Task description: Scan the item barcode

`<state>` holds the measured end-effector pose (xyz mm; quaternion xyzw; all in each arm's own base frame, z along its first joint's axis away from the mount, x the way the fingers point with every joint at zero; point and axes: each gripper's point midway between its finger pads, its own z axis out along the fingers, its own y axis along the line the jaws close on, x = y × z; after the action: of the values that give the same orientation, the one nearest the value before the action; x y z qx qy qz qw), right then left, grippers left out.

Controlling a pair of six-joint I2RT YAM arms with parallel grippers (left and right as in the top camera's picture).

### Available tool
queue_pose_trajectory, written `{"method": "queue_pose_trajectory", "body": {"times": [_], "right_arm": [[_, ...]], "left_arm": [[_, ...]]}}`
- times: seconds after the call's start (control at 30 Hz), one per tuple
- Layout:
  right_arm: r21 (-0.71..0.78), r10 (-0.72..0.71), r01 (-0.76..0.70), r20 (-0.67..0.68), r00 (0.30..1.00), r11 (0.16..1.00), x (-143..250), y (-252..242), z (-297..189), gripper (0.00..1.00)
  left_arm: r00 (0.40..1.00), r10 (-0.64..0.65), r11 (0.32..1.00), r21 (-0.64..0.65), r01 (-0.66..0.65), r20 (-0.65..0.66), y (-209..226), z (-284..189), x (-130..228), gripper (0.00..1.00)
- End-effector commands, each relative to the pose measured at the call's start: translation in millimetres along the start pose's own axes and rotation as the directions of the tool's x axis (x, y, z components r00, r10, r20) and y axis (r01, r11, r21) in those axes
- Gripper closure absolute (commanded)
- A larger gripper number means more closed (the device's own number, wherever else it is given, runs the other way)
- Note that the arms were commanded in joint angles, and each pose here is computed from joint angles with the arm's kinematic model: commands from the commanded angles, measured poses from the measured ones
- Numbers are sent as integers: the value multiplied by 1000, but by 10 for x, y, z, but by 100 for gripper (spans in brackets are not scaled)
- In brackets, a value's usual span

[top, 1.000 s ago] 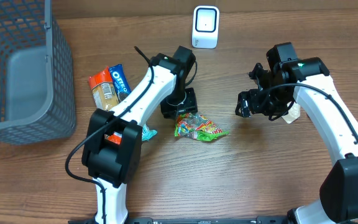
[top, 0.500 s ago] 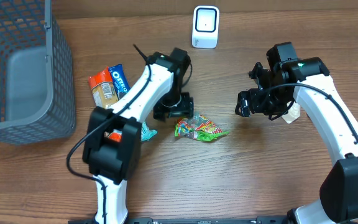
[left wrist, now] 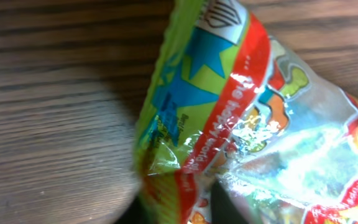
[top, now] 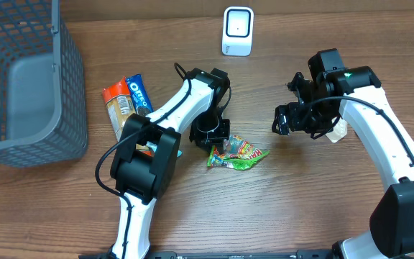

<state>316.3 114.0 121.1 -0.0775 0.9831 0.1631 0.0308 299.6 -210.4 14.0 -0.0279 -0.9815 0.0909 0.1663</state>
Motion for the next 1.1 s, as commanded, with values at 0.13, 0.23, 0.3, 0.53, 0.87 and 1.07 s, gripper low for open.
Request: {"method": "queue_pose_trajectory", "body": {"times": [0.13,0.23,0.3,0.53,0.87,1.07], "right_arm": [[1,-23,23,44,999,1000,-45,40,-117,11],[1,-23,23,44,999,1000,-45,40,-118,11],[1,-23,23,44,999,1000,-45,40,-118,11],[1,-23,23,45,999,1000,-47,40,-117,11],[0,-27,27,56,998,1000,-74,43,-119,11],[0,-23,23,44,999,1000,-45,41,-118,10]], "left_arm": [[999,22,993,121,-18,-30,-222,73,-21,96],[1000,19,990,142,-16,-16,-241,2,-68,96],[1000,16,987,159,-17,8,-247,-105,-108,96],[981,-8,986,166,-25,192,-162,-835,-183,96],[918,-130,991,38,125,376,205,-1492,38,82],[975,-74,990,134,46,208,-2,-1080,129,58]]}}
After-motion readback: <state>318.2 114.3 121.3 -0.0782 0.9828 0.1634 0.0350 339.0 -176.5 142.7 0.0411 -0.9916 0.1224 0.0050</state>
